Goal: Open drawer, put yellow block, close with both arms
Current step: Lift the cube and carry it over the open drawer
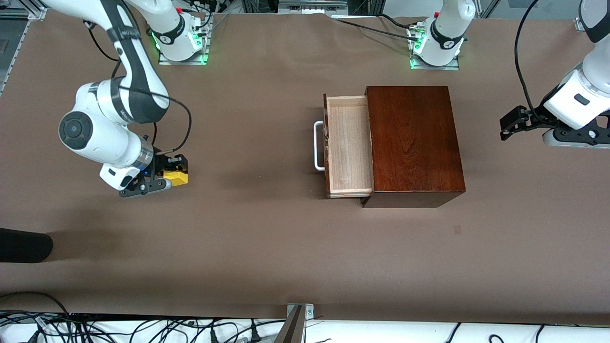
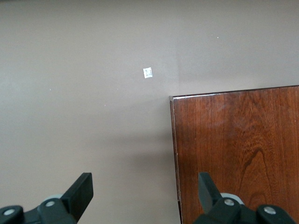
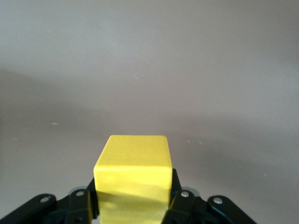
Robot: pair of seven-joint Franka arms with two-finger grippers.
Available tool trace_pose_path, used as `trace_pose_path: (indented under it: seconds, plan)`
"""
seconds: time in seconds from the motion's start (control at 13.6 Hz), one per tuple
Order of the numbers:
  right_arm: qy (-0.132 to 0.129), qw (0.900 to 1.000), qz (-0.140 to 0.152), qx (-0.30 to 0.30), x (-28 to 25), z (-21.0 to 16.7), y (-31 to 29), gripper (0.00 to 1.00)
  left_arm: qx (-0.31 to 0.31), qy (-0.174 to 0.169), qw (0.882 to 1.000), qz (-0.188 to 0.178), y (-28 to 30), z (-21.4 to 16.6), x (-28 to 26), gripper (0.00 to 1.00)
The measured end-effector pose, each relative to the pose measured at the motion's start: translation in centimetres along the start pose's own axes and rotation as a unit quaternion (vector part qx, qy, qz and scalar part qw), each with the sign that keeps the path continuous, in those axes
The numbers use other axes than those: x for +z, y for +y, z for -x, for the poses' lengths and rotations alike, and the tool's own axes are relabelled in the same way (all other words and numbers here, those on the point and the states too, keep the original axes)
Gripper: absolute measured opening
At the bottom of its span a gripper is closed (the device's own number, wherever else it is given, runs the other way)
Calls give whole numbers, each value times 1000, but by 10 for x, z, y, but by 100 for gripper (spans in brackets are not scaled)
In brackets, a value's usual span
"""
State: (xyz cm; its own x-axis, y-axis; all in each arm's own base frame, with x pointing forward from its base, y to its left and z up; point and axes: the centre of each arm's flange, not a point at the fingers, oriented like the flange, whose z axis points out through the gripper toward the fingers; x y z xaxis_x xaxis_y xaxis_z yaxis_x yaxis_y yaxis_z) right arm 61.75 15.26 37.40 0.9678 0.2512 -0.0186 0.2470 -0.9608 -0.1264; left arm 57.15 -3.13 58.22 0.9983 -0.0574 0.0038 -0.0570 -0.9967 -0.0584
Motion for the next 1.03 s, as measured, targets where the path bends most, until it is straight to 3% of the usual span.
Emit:
trace_pose_path:
  seconds: [0.29, 0.59, 1.03]
  plan:
    - [-11, 992, -4, -127, -34, -8, -88, 55, 1, 0, 1000, 0, 1, 0, 0, 100]
    - [-6, 956, -2, -292, -36, -1, -221, 55, 2, -1, 1000, 0, 2, 0, 0, 100]
    - [10, 918, -4, -397, -3, 3, -376, 55, 2, -2, 1000, 0, 3, 1, 0, 100]
